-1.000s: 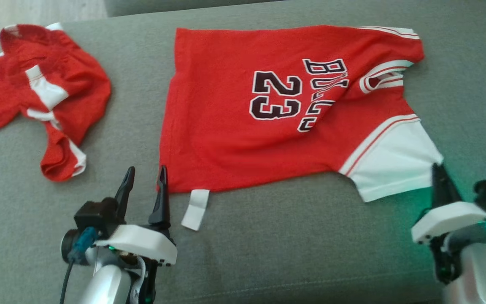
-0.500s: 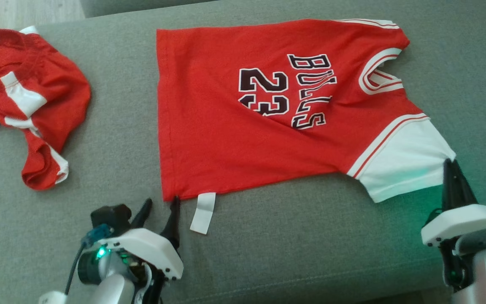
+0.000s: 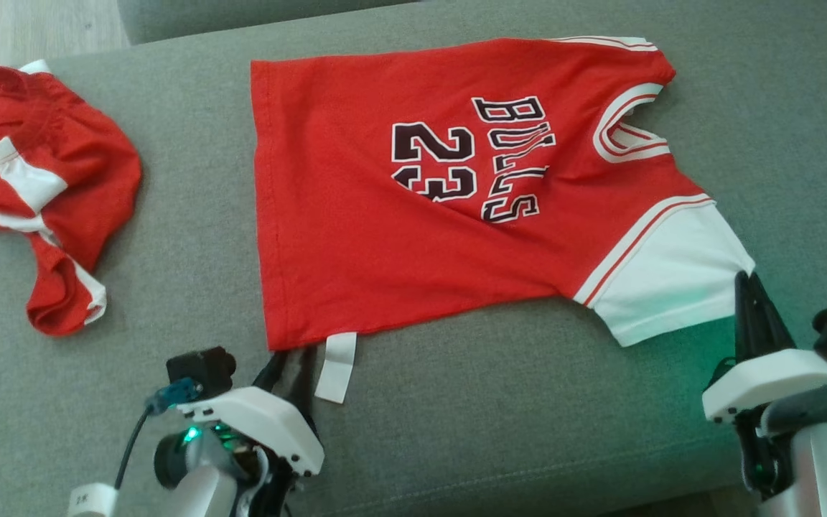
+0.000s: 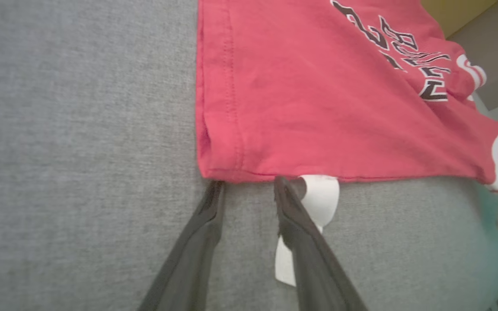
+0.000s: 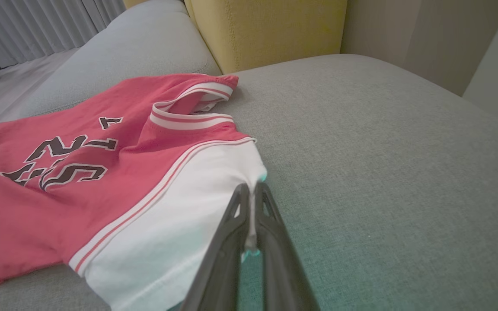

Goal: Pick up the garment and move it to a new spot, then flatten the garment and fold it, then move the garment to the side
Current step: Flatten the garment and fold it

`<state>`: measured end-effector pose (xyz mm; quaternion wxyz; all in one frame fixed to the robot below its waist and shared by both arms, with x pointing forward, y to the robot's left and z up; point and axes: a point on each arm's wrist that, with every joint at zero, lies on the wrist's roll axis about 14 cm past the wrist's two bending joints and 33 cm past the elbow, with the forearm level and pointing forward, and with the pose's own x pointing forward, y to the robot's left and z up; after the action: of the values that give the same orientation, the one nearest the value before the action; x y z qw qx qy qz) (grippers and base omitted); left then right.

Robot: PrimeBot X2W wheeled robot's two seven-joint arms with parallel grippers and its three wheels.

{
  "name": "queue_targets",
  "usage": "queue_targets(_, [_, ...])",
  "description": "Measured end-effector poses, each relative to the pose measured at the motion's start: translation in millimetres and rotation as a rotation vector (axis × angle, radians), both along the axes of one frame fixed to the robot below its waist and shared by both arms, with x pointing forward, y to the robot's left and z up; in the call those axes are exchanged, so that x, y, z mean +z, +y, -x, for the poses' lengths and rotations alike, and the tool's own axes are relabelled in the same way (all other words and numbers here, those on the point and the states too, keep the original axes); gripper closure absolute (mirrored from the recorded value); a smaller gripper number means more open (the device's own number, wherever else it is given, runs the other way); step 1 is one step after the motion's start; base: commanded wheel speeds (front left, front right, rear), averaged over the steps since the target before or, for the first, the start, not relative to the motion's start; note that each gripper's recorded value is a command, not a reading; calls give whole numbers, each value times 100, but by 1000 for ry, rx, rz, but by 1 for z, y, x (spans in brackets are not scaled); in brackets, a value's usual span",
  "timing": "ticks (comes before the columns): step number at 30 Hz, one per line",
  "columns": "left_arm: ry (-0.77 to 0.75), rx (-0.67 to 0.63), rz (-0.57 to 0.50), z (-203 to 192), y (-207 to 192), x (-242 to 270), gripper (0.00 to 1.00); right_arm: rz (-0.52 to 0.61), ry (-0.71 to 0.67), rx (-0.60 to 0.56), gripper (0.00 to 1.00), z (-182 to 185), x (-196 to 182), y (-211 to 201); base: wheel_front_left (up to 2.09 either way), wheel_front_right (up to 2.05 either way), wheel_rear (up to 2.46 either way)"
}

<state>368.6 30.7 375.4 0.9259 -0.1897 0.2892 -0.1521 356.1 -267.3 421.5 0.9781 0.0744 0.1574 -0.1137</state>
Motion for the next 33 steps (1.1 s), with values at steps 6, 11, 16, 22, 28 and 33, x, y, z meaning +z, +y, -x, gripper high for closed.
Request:
queue_targets(6, [-5,36,54,-7,-2,6,0,-2,7,2,100,5,-2,1,0,0,0])
queue_targets(11, [-3,70,73,-15,-1,5,19,0,7,7,100,4,-2,3,0,0,0])
queue_targets(16, [-17,95,68,-22,2,4,100,0,10,12,100,4,-3,4,0,0,0])
queue_targets(22, [-104,122,90,-31,5,19,100,0,-73,11,100,-1,14,5,0,0,0])
queue_targets(28, [-304,165,174,-50,12,77,100,-28,-260,43,100,-14,59,20,0,0,0])
queue_targets(33, [-464,169,242,-54,13,134,100,-36,-422,66,100,-18,106,28,0,0,0])
